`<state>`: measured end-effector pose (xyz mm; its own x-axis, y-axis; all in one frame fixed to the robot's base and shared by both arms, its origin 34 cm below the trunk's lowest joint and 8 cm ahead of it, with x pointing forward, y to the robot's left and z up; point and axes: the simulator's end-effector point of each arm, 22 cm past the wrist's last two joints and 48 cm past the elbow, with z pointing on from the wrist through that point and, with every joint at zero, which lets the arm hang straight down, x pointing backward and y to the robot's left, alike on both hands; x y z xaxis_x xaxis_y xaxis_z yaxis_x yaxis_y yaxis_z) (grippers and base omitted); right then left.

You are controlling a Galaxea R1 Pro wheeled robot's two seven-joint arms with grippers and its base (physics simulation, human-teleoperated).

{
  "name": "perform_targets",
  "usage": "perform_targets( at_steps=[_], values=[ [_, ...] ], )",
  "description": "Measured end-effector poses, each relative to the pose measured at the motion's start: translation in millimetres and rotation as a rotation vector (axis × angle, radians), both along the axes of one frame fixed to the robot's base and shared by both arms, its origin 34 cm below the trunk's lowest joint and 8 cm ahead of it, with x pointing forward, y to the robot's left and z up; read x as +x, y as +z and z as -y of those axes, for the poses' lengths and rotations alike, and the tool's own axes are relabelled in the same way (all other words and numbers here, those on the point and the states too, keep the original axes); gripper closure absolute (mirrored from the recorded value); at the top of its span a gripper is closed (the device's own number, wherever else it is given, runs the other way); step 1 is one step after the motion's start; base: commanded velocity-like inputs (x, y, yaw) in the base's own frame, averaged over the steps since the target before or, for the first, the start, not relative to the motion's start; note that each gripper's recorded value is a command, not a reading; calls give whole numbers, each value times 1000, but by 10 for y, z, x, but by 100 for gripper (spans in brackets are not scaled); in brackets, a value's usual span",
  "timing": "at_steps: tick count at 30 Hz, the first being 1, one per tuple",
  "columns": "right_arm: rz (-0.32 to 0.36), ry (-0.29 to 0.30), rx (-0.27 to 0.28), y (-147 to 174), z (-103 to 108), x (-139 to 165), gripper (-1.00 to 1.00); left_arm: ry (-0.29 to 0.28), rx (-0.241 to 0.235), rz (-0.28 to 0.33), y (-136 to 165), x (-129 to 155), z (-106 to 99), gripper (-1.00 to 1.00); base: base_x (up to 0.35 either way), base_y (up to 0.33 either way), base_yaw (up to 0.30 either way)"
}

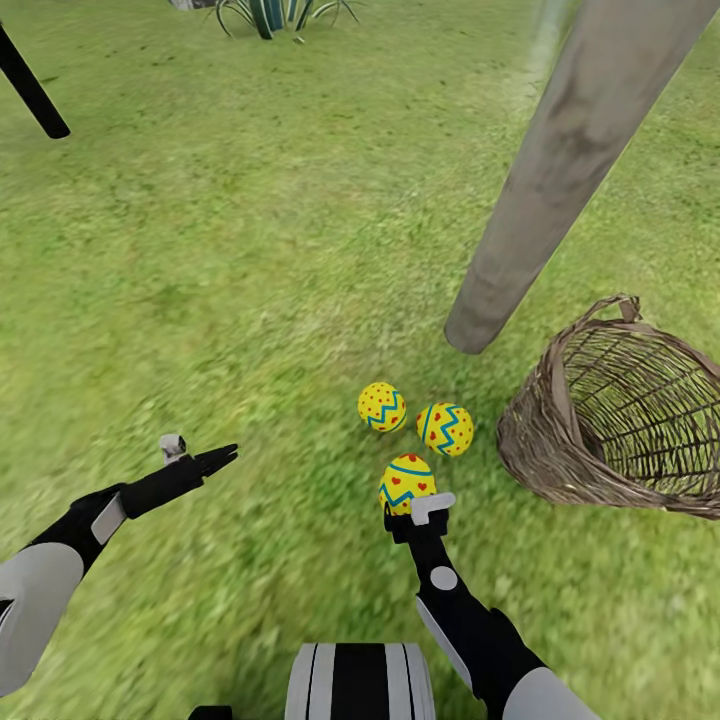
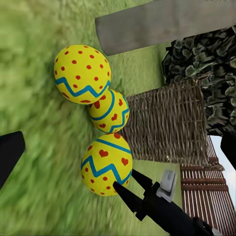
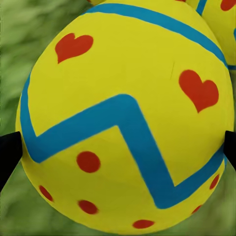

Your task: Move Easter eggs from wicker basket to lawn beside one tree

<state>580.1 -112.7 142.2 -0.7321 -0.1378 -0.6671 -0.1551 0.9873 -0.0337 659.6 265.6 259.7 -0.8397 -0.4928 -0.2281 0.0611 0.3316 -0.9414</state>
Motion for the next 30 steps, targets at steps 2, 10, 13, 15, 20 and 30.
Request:
perform_targets(
  at_steps=[2, 10, 13, 15, 20, 30],
  values=[
    [0, 0, 0, -1, 1, -1, 100, 1, 4, -1, -1, -3, -28, -100, 61, 0, 0],
    [2, 2, -1, 2, 1, 2, 100, 15, 0, -27, -51, -69, -84, -100, 100, 0, 0],
    [11, -1, 2, 17, 0, 16, 100, 21, -2, -28, -48, -69, -101, -100, 143, 0, 0],
    [13, -1, 4, 20, -2, 20, 100, 23, -2, -28, -50, -70, -104, -100, 47, 0, 0],
    [16, -1, 4, 24, -3, 25, 100, 23, -2, -29, -53, -72, -105, -100, 7, 0, 0],
    [21, 2, 6, 33, -15, 30, -100, 24, -2, -29, -53, -72, -105, -100, 0, 0, 0]
  ],
)
